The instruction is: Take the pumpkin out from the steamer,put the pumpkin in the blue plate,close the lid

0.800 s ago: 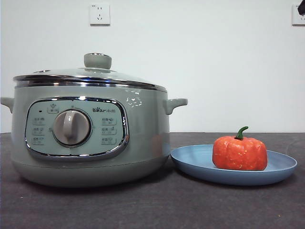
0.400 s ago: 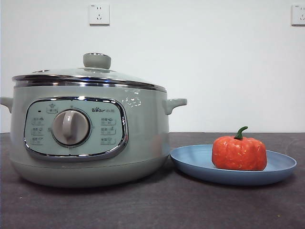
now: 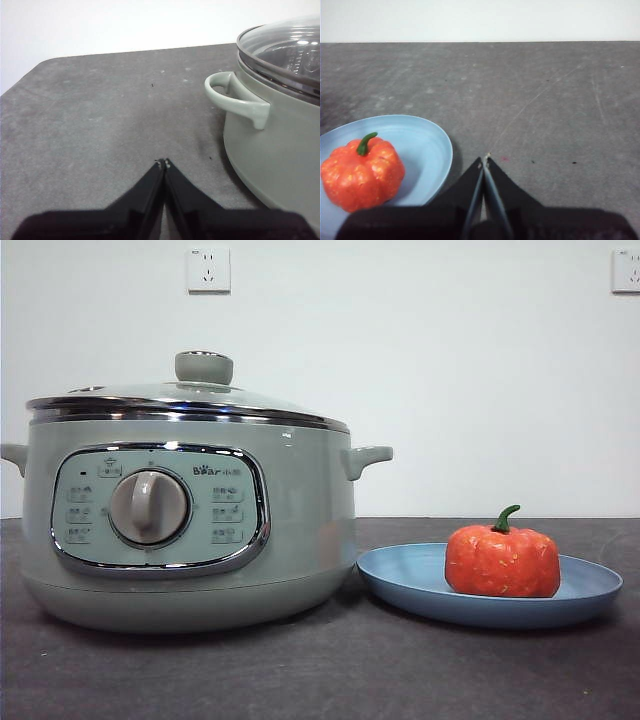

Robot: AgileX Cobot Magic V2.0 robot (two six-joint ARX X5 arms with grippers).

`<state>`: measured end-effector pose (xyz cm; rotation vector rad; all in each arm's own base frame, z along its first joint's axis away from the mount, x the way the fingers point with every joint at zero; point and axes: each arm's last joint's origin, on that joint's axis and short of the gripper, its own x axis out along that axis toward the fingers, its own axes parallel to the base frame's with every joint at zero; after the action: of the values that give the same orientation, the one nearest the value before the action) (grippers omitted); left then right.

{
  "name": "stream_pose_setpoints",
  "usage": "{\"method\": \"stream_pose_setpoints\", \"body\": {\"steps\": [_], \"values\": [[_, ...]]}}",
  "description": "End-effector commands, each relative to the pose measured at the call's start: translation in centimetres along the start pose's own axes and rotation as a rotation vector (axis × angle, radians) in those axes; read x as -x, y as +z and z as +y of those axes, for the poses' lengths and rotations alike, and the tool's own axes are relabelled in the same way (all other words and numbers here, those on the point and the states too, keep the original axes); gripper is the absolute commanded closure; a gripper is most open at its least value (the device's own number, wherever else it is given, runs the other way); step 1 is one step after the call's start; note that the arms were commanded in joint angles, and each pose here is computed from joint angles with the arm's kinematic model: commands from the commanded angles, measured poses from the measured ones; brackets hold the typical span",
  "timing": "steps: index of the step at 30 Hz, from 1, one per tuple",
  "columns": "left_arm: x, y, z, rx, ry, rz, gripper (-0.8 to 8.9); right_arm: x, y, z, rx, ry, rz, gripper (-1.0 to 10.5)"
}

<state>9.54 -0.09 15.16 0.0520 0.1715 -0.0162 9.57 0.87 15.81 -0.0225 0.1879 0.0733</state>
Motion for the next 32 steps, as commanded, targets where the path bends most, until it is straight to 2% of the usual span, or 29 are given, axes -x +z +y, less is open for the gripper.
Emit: {"method": "stream_pose_setpoints", "body": {"steps": [1, 6, 9, 32], "values": [[-0.13, -0.46, 0.01, 0.007, 0.002, 0.015, 8.16, -0.1, -0.52, 0.02, -0.019, 0.002, -0.013, 9.5], [-0.12, -0.46, 0.01, 0.007, 0.002, 0.014, 8.16, -0.15, -0.78, 0.03, -0.033, 0.003, -0.03, 9.5], [-0.13, -0.46, 0.01, 0.007, 0.002, 0.014, 8.16, -0.14, -0.78, 0.03, -0.074, 0.003, -0.03, 9.5], [-0.12, -0.46, 0.0, 0.007, 0.002, 0.014, 8.16, -0.15, -0.78, 0.01, -0.073, -0.004, -0.029, 9.5]]}}
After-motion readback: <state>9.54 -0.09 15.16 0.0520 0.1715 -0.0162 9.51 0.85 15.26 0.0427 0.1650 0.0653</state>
